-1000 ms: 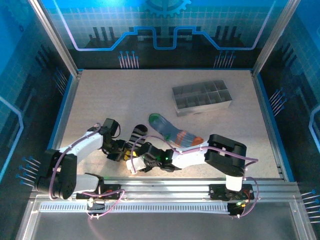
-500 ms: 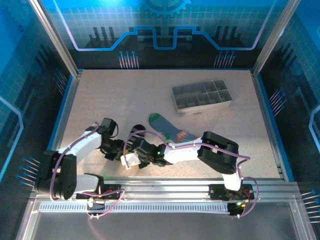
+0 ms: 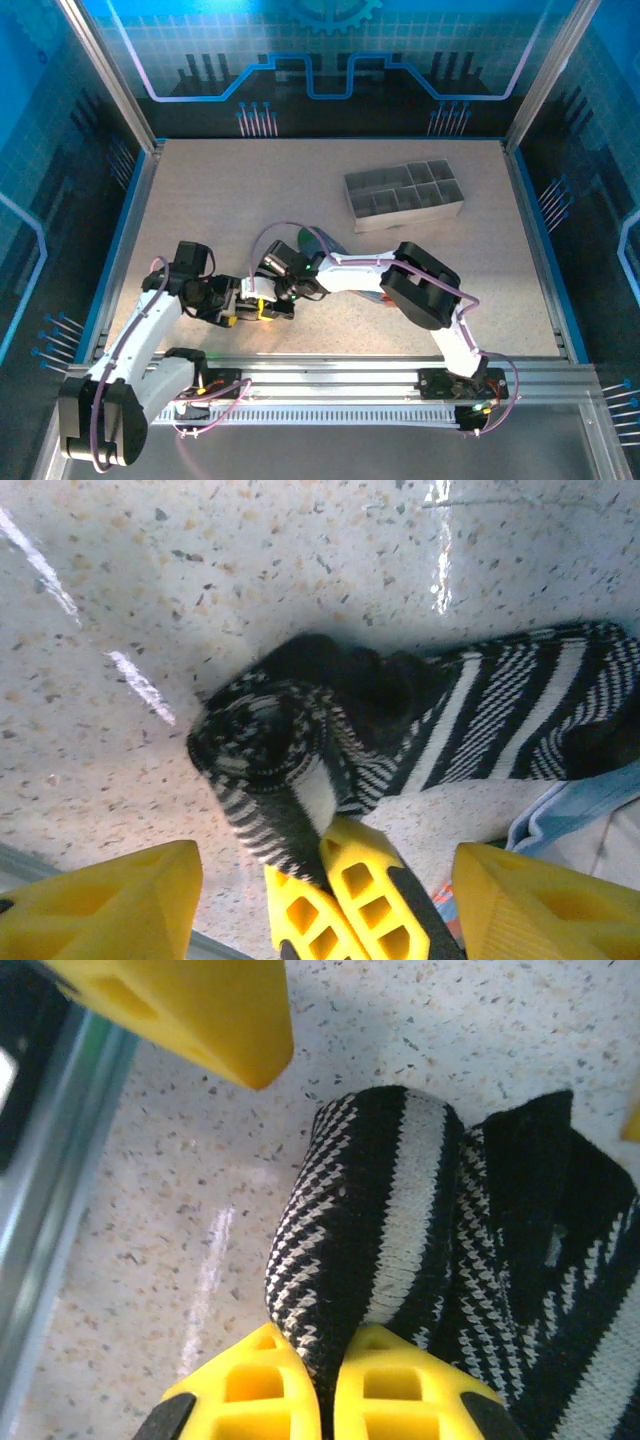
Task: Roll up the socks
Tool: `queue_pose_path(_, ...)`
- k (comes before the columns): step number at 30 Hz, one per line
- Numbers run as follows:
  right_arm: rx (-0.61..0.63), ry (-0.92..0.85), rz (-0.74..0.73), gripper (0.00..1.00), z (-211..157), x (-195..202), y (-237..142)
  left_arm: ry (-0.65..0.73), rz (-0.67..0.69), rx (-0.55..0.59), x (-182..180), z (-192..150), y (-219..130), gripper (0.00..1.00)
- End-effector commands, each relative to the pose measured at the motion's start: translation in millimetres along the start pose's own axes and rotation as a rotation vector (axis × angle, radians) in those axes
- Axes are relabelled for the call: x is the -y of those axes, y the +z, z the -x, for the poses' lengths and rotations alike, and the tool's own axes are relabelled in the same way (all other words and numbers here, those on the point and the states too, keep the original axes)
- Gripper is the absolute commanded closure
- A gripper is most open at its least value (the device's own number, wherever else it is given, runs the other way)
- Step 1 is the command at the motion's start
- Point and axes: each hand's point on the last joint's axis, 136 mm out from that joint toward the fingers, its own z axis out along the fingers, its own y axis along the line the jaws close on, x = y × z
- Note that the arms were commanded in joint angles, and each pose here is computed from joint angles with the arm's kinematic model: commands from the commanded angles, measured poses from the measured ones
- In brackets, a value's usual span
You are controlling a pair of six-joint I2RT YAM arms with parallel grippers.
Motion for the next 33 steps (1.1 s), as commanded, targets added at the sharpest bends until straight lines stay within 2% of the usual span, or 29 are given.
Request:
queue_pose_path(1, -0.226, 0.336, 0.173, 1.0, -82.8, -29.5, 22.5, -0.001, 0.01, -0.069, -11.5, -10.6, 10.3, 0.37)
queue_pose_path(8, -0.234, 0.469, 0.22, 1.0, -92.1, -22.2, 22.8, -0.024, 0.05, -0.086, -25.6, -11.7, 28.2, 0.42)
queue_pose_path(12, -0.254, 0.506, 0.228, 1.0, -95.2, -18.6, 23.6, -0.046, 0.154, -0.041, -44.0, -7.4, 21.8, 0.45)
queue_pose_path(19, -0.282, 0.506, 0.208, 1.0, -99.5, -15.7, 23.3, -0.045, 0.207, 0.063, -53.4, -1.9, -11.1, 0.36)
queue_pose_path(23, -0.303, 0.489, 0.201, 1.0, -103.5, -17.1, 24.5, -0.091, 0.237, -0.001, -59.7, -13.2, -7.8, 0.35)
queue_pose_path(26, -0.309, 0.493, 0.205, 1.0, -104.5, -17.6, 26.0, -0.117, 0.196, -0.04, -55.0, -20.6, 4.1, 0.34)
queue_pose_path(30, -0.303, 0.5, 0.203, 1.0, -102.0, -16.1, 26.2, -0.172, 0.078, -0.09, -37.9, -27.1, 27.4, 0.34)
queue_pose_path(33, -0.296, 0.507, 0.205, 1.0, -99.3, -15.5, 26.1, -0.164, 0.053, -0.077, -28.1, -25.9, 31.5, 0.34)
